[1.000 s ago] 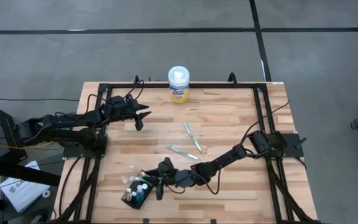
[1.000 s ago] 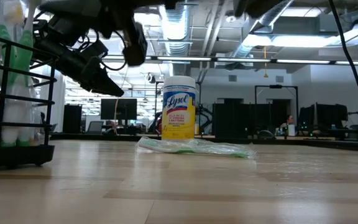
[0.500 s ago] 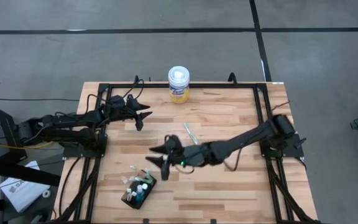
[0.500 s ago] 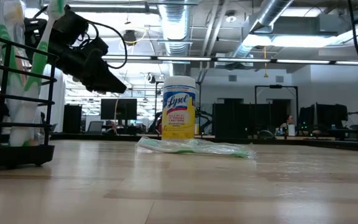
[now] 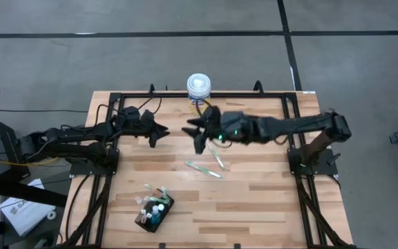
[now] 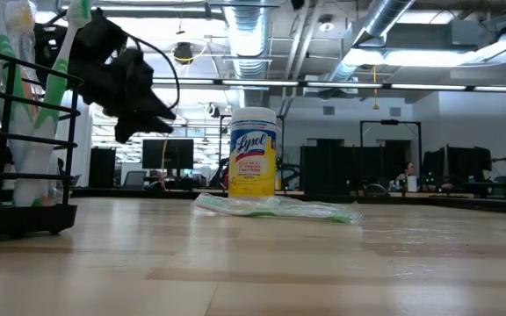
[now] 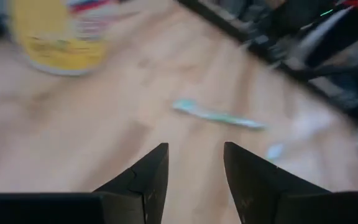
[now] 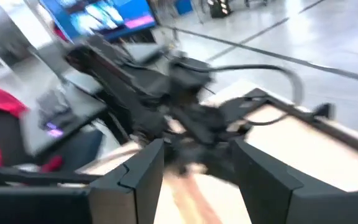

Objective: Pick & Place toothbrushing station
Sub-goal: Put the green toothbrush into the black wire organizer bin

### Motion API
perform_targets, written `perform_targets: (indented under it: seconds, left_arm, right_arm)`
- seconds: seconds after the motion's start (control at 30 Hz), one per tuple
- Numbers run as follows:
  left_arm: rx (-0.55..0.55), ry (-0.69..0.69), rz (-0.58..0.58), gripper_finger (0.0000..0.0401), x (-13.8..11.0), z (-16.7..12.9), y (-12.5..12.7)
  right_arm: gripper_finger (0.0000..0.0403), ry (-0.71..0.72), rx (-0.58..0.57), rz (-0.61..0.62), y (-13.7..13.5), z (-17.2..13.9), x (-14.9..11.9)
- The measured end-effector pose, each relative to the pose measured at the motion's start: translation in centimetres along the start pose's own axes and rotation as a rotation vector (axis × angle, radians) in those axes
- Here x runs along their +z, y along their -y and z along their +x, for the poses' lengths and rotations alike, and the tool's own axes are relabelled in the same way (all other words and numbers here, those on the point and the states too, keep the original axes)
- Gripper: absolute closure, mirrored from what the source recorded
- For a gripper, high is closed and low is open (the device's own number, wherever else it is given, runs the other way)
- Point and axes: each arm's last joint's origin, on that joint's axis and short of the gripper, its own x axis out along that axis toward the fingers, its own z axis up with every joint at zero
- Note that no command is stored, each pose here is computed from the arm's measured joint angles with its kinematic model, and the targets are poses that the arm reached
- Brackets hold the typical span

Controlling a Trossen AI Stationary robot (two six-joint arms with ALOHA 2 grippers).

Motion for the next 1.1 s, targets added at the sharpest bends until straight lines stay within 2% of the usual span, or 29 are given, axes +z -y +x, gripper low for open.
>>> perform_targets:
  seconds: [0.07,0.17,0.27,0.4,0.57,0.7,0.87,1.1]
  left_arm:
    - [-0.047,-0.031,-0.062,0.025,0.2,0.1,0.5]
    - [-0.022,-0.174,-0.092,0.025,-0.2,0.2,0.6]
    - [0.028,-0.269,-0.013,0.025,0.0,0.8,0.8]
    - [0.044,-0.266,0.113,0.0251,2.1,2.4,1.7]
    - [0.036,-0.275,0.197,0.0255,4.8,4.9,2.8]
    - [0.039,-0.409,0.284,0.0255,4.4,6.9,3.0]
    - [-0.079,-0.526,0.357,0.0256,3.0,8.4,3.4]
    - [-0.241,-0.581,0.424,0.0256,1.5,9.0,5.4]
  right_arm:
    - [0.0223,-0.032,-0.022,-0.047,1.4,-0.4,0.8]
    - [0.0221,-0.082,-0.021,-0.079,3.8,-0.6,2.1]
    - [0.0218,-0.119,0.045,-0.118,6.0,-0.6,3.4]
    - [0.0216,-0.115,0.16,-0.158,8.5,-1.2,5.4]
    - [0.0222,-0.133,0.29,-0.194,10.8,-1.4,6.6]
    - [0.0227,-0.141,0.358,-0.199,12.2,-1.5,7.2]
    - [0.0226,-0.123,0.367,-0.197,12.9,-1.6,7.7]
    - [0.0223,-0.063,0.368,-0.17,13.3,-1.4,8.4]
